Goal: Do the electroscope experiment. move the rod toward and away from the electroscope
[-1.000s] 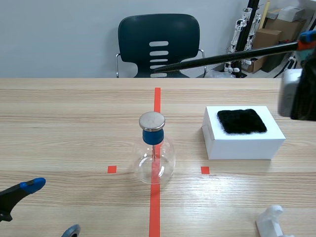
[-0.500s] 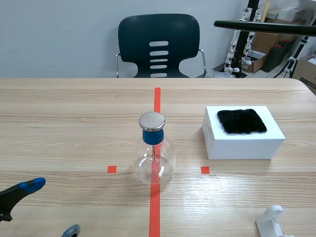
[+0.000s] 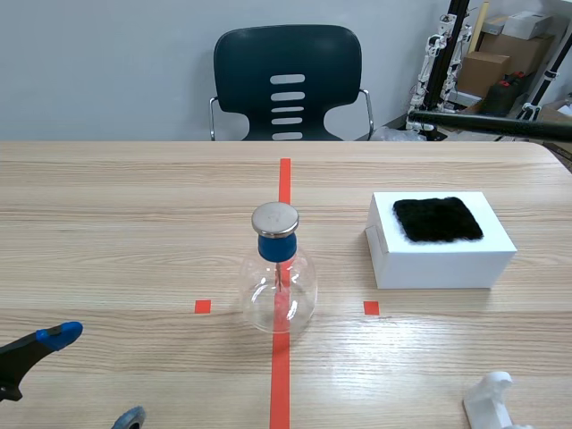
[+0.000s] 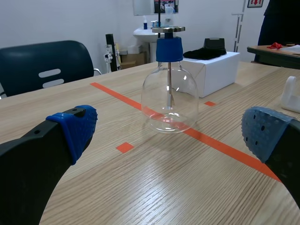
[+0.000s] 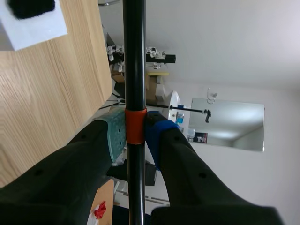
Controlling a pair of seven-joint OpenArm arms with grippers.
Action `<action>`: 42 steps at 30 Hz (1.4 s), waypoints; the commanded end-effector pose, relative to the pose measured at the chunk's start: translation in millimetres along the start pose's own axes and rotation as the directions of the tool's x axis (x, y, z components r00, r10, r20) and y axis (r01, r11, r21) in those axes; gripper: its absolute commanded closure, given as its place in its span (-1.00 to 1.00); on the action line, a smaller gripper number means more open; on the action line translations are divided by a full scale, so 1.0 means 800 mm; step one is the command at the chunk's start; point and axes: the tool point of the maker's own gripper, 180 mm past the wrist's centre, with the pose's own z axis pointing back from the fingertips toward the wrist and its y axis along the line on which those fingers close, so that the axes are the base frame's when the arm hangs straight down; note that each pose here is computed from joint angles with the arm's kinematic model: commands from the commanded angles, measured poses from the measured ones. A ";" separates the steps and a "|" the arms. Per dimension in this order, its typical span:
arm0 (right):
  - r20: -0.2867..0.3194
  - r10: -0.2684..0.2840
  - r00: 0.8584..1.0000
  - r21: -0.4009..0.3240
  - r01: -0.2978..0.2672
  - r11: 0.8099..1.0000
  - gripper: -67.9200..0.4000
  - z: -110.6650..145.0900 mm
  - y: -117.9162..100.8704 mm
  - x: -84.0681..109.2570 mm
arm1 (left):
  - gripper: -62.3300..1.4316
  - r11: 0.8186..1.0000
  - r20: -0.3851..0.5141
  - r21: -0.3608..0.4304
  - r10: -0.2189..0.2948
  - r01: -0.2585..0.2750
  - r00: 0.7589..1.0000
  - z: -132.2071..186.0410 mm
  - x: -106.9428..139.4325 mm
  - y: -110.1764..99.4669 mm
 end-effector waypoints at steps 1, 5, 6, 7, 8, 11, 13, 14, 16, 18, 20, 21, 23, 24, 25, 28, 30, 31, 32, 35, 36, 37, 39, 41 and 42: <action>-0.014 0.015 1.000 -0.024 -0.015 1.000 0.95 0.003 -0.007 -0.005 | -1.00 1.000 0.031 0.000 -0.012 0.012 0.999 -0.003 0.009 0.005; -0.004 -0.001 1.000 -0.004 0.001 1.000 0.95 0.009 0.007 -0.006 | -1.00 1.000 0.031 0.000 -0.012 0.012 0.999 -0.003 0.009 0.005; -0.004 0.001 1.000 0.003 -0.001 1.000 0.95 0.010 0.010 -0.007 | -1.00 1.000 0.031 0.000 -0.012 0.012 0.999 -0.003 0.009 0.005; -0.003 0.000 1.000 0.010 0.000 1.000 0.95 0.011 0.014 -0.007 | -1.00 1.000 0.031 0.000 -0.012 0.012 0.999 -0.003 0.009 0.005; -0.002 -0.003 1.000 0.013 0.003 1.000 0.95 0.012 0.015 -0.008 | -1.00 1.000 0.031 0.000 -0.012 0.012 0.999 -0.003 0.009 0.005; -0.005 -0.010 1.000 0.012 0.010 1.000 0.95 0.012 0.016 -0.009 | -1.00 1.000 0.031 0.000 -0.012 0.012 0.999 -0.003 0.009 0.005; -0.004 -0.014 1.000 0.008 0.014 1.000 0.95 0.012 0.015 -0.009 | -1.00 1.000 0.031 0.000 -0.012 0.012 0.999 -0.003 0.009 0.005; -0.004 -0.014 1.000 0.008 0.014 1.000 0.95 0.012 0.015 -0.009 | -1.00 1.000 0.031 0.000 -0.012 0.012 0.999 -0.003 0.009 0.005; -0.004 -0.014 1.000 0.008 0.014 1.000 0.95 0.012 0.015 -0.009 | -1.00 1.000 0.031 0.000 -0.012 0.012 0.999 -0.003 0.009 0.005; -0.004 -0.014 1.000 0.008 0.014 1.000 0.95 0.012 0.015 -0.009 | -1.00 1.000 0.031 0.000 -0.012 0.012 0.999 -0.003 0.009 0.005; -0.005 -0.014 1.000 0.005 0.014 1.000 0.95 0.011 0.014 -0.009 | -1.00 1.000 0.031 0.000 -0.012 0.012 0.999 -0.003 0.009 0.005; -0.008 -0.014 1.000 0.003 0.014 1.000 0.95 0.011 0.014 -0.010 | -1.00 1.000 0.031 0.000 -0.012 0.012 0.999 -0.003 0.009 0.005; -0.008 -0.013 1.000 0.003 0.013 1.000 0.95 0.011 0.014 -0.010 | -1.00 1.000 0.031 0.000 -0.012 0.012 0.999 -0.003 0.009 0.005; -0.008 -0.013 1.000 0.003 0.013 1.000 0.95 0.011 0.014 -0.010 | -1.00 1.000 0.031 0.000 -0.012 0.012 0.999 -0.003 0.009 0.005; -0.008 -0.013 1.000 0.003 0.013 1.000 0.95 0.011 0.014 -0.010 | -1.00 1.000 0.031 0.000 -0.012 0.012 0.999 -0.003 0.009 0.005; -0.008 -0.013 1.000 0.003 0.013 1.000 0.95 0.011 0.014 -0.010 | -1.00 1.000 0.031 0.000 -0.012 0.012 0.999 -0.003 0.009 0.005; -0.008 -0.013 1.000 0.003 0.013 1.000 0.95 0.011 0.014 -0.010 | -1.00 1.000 0.031 0.000 -0.012 0.012 0.999 -0.003 0.009 0.005; -0.008 -0.013 1.000 0.003 0.013 1.000 0.95 0.011 0.014 -0.010 | -1.00 1.000 0.031 0.000 -0.012 0.012 0.999 -0.003 0.009 0.005; -0.008 -0.013 1.000 0.003 0.013 1.000 0.95 0.011 0.014 -0.010 | -1.00 1.000 0.031 0.000 -0.012 0.012 0.999 -0.003 0.009 0.005; -0.008 -0.013 1.000 0.003 0.013 1.000 0.95 0.011 0.014 -0.010 | -1.00 1.000 0.031 0.000 -0.012 0.012 0.999 -0.003 0.009 0.005; -0.008 -0.013 1.000 0.003 0.013 1.000 0.95 0.011 0.014 -0.010 | -1.00 1.000 0.031 0.000 -0.012 0.012 0.999 -0.003 0.009 0.005; -0.008 -0.013 1.000 0.003 0.013 1.000 0.95 0.011 0.014 -0.010 | -1.00 1.000 0.031 0.000 -0.012 0.012 0.999 -0.003 0.009 0.005; -0.008 -0.013 1.000 0.003 0.013 1.000 0.95 0.011 0.014 -0.010 | -1.00 1.000 0.031 0.000 -0.012 0.012 0.999 -0.003 0.009 0.005; -0.011 -0.013 1.000 0.003 0.013 1.000 0.95 0.011 0.014 -0.011 | -1.00 1.000 0.031 0.000 -0.012 0.012 0.999 -0.003 0.009 0.005; -0.013 -0.013 1.000 0.003 0.013 1.000 0.95 0.011 0.014 -0.011 | -1.00 1.000 0.031 0.000 -0.012 0.012 0.999 -0.003 0.009 0.005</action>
